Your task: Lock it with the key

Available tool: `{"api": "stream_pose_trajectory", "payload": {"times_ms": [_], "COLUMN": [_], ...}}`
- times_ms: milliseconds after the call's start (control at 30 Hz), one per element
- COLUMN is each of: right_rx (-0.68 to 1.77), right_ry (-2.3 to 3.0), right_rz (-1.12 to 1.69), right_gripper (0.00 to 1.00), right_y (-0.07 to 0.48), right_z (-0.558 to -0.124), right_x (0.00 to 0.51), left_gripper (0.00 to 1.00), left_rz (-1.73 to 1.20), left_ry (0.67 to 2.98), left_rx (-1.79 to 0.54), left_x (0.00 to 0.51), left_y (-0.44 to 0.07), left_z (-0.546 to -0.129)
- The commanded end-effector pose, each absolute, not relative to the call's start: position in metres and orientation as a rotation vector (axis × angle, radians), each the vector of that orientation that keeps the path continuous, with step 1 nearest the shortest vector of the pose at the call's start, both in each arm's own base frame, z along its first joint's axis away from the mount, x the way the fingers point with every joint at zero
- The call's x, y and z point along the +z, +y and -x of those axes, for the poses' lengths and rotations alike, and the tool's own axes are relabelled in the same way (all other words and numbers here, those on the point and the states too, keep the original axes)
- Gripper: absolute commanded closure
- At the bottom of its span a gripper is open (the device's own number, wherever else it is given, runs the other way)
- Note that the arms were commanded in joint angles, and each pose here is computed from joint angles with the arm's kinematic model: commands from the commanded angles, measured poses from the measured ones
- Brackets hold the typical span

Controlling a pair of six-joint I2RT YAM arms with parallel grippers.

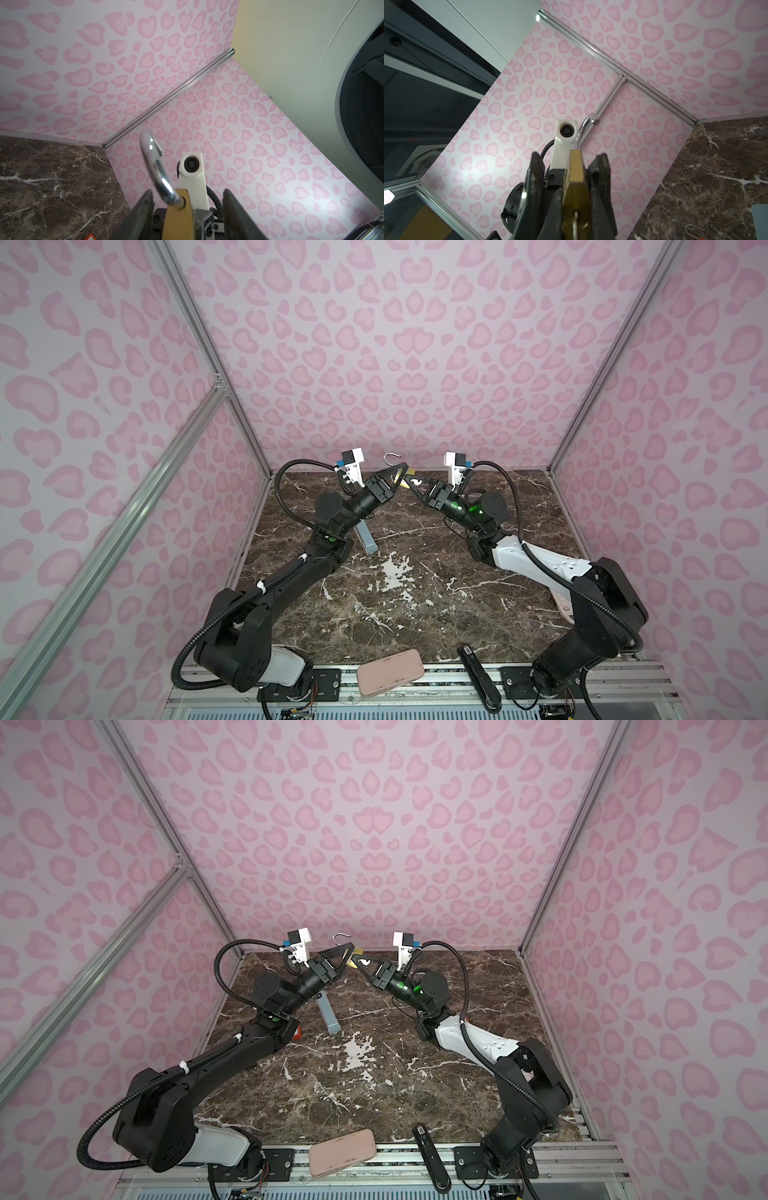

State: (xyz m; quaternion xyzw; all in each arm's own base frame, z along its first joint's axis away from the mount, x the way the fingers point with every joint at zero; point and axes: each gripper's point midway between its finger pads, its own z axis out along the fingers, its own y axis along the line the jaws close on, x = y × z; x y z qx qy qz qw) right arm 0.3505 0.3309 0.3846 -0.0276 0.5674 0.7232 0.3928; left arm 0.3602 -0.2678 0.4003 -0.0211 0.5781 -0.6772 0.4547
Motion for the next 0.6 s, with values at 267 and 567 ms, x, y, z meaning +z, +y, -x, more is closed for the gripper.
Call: {"api": "stream_pose_trajectory", "payload": {"times_ms": [267, 567], "right_rx": [1.626, 1.315], "right_ry": [1.578, 1.955], "right_rz": [0.106, 0.358], "right_gripper": [1.0, 1.0], "right_y": [0.301, 0.303], "right_z": [-0.356, -0.34], "right_x": [0.356, 0.298], "left_gripper": [0.22, 0.21], "left_rz": [0.093, 0.037], "left_ry": [1.43, 1.479], "left_rx": [-1.561, -1.551], "left_x": [0.398, 0.4], "left_y": [-0.233, -0.231], "left_z": [-0.361, -0.358]}}
